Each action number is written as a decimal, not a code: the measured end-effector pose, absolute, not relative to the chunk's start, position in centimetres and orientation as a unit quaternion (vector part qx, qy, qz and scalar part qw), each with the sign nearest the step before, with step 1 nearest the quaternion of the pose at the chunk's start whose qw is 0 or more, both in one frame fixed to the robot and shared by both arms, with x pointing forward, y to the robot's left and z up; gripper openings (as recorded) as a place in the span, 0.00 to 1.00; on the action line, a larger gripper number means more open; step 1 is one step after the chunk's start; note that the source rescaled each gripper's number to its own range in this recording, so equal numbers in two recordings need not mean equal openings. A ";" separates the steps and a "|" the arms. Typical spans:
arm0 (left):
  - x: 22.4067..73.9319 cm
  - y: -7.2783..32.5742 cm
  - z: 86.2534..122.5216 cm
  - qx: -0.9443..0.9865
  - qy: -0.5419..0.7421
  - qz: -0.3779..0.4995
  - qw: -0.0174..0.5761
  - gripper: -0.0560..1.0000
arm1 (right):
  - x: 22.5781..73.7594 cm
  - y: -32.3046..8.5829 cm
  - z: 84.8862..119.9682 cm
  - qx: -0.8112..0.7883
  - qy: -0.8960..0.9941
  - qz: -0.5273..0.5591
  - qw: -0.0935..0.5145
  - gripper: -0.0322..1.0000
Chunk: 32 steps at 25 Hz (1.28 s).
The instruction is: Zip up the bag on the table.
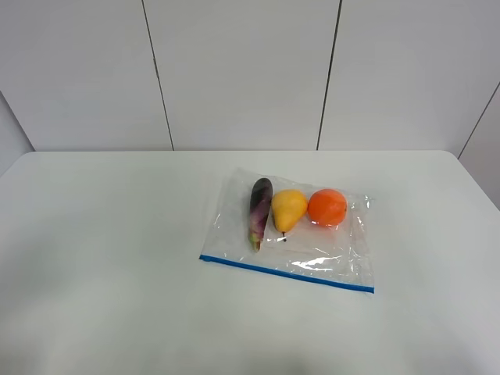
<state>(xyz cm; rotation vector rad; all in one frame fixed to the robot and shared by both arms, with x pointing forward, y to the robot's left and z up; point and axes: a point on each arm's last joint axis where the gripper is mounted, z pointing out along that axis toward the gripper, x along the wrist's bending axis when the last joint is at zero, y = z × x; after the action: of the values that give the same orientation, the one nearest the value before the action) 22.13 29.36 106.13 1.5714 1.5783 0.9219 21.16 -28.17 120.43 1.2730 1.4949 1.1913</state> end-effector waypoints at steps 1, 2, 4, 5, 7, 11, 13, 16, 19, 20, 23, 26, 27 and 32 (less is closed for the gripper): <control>22.1 29.4 106.1 0.609 0.612 0.357 0.357 0.55 | 21.1 -28.2 119.8 0.507 0.594 0.472 0.409 0.95; 22.1 29.4 106.1 0.609 0.612 0.357 0.357 0.55 | 21.0 -28.2 119.2 0.507 0.594 0.471 0.409 0.95; 22.1 29.4 106.1 0.609 0.612 0.357 0.357 0.55 | 20.8 -28.3 118.2 0.509 0.593 0.468 0.413 0.94; 22.1 29.4 106.1 0.609 0.612 0.357 0.357 0.55 | 20.8 -28.3 117.7 0.510 0.593 0.465 0.415 0.93; 22.1 29.4 106.1 0.609 0.612 0.357 0.357 0.55 | 20.7 -28.4 116.9 0.513 0.594 0.458 0.417 0.93; 22.1 29.4 106.1 0.609 0.612 0.357 0.357 0.55 | 21.0 -28.6 115.1 0.520 0.597 0.448 0.416 0.93; 22.1 29.4 106.1 0.609 0.612 0.357 0.357 0.55 | 21.0 -28.6 114.3 0.521 0.596 0.446 0.417 0.93; 22.1 29.4 106.1 0.609 0.612 0.357 0.357 0.55 | 21.0 -28.7 113.2 0.520 0.592 0.445 0.425 0.93; 22.1 29.4 106.1 0.609 0.612 0.357 0.357 0.55 | 20.8 -28.8 111.9 0.524 0.587 0.444 0.428 0.93; 22.1 29.4 106.1 0.609 0.612 0.357 0.357 0.55 | 20.7 -28.8 111.5 0.525 0.586 0.445 0.428 0.93; 22.1 29.4 106.1 0.609 0.612 0.357 0.357 0.55 | 20.8 -28.9 110.4 0.529 0.586 0.441 0.427 0.93; 22.1 29.4 106.1 0.609 0.612 0.357 0.357 0.55 | 21.2 -29.0 109.8 0.535 0.589 0.434 0.422 0.93; 22.1 29.4 106.1 0.609 0.612 0.357 0.357 0.55 | 21.4 -29.0 109.6 0.538 0.589 0.433 0.419 0.93; 22.1 29.4 106.1 0.609 0.612 0.357 0.357 0.55 | 22.0 -29.1 108.5 0.550 0.595 0.421 0.408 0.93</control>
<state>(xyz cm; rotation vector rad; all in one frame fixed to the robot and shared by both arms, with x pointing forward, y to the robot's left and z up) 22.13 29.36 106.13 1.5714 1.5783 0.9219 21.97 -29.08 108.53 1.3866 1.4983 1.0600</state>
